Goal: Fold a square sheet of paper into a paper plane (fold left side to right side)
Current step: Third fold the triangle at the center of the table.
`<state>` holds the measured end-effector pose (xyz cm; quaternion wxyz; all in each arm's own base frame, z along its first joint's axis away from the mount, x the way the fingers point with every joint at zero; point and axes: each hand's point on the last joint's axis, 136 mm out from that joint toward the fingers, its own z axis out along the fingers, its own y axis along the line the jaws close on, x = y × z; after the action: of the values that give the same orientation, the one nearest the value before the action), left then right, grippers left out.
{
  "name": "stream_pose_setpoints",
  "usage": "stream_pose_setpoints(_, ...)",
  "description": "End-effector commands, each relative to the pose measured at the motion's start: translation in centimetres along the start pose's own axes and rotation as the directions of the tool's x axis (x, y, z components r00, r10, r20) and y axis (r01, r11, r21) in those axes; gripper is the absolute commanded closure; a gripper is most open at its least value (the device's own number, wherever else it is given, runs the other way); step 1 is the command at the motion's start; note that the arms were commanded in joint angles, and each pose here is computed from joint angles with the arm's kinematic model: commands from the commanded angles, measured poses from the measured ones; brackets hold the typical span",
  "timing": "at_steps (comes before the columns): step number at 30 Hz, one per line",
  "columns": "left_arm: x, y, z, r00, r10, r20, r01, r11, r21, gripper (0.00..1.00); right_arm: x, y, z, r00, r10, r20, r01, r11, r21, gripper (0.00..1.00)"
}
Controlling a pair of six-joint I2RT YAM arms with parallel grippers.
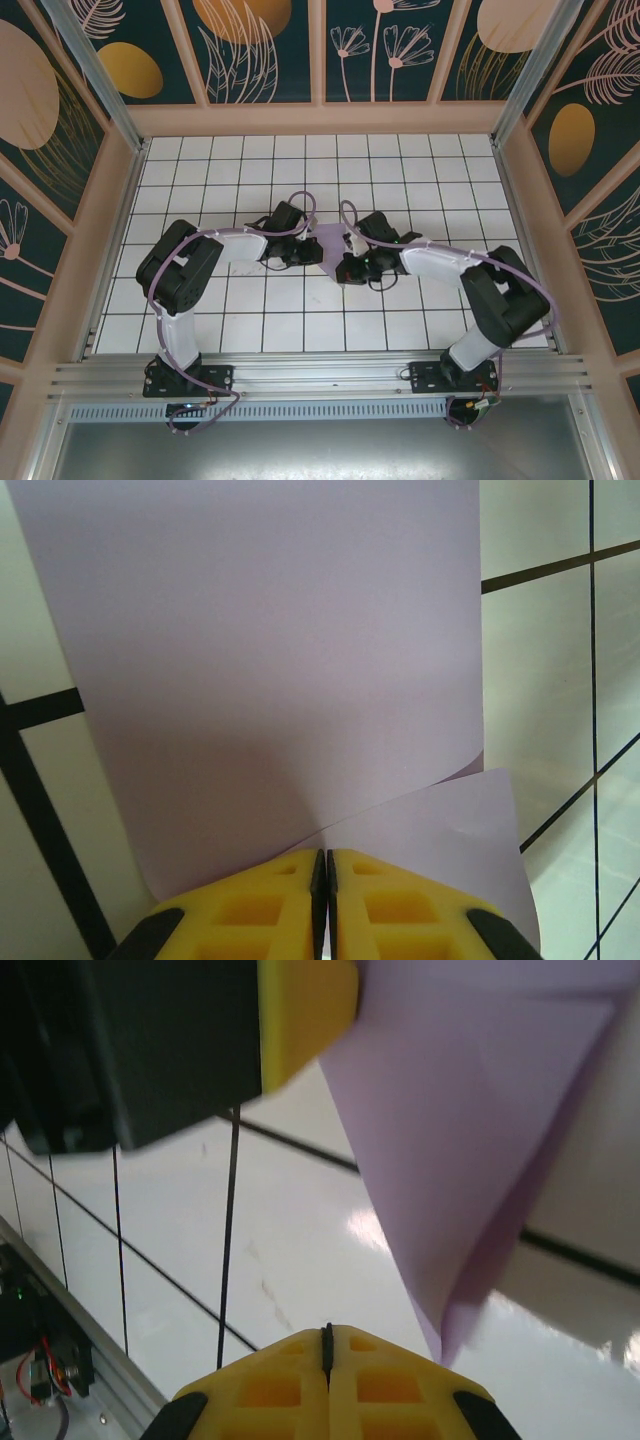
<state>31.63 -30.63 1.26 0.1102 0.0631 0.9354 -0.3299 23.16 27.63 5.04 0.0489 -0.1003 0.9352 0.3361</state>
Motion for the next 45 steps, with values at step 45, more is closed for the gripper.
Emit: stream_pose_setpoints(45,2.9,-3.0,0.7,0.997,0.076,-0.008,-0.076,0.996,0.049,0.85,2.4,-8.7,2.3,0.982,0.160,-0.098,-0.122,0.940,0.319,1.00)
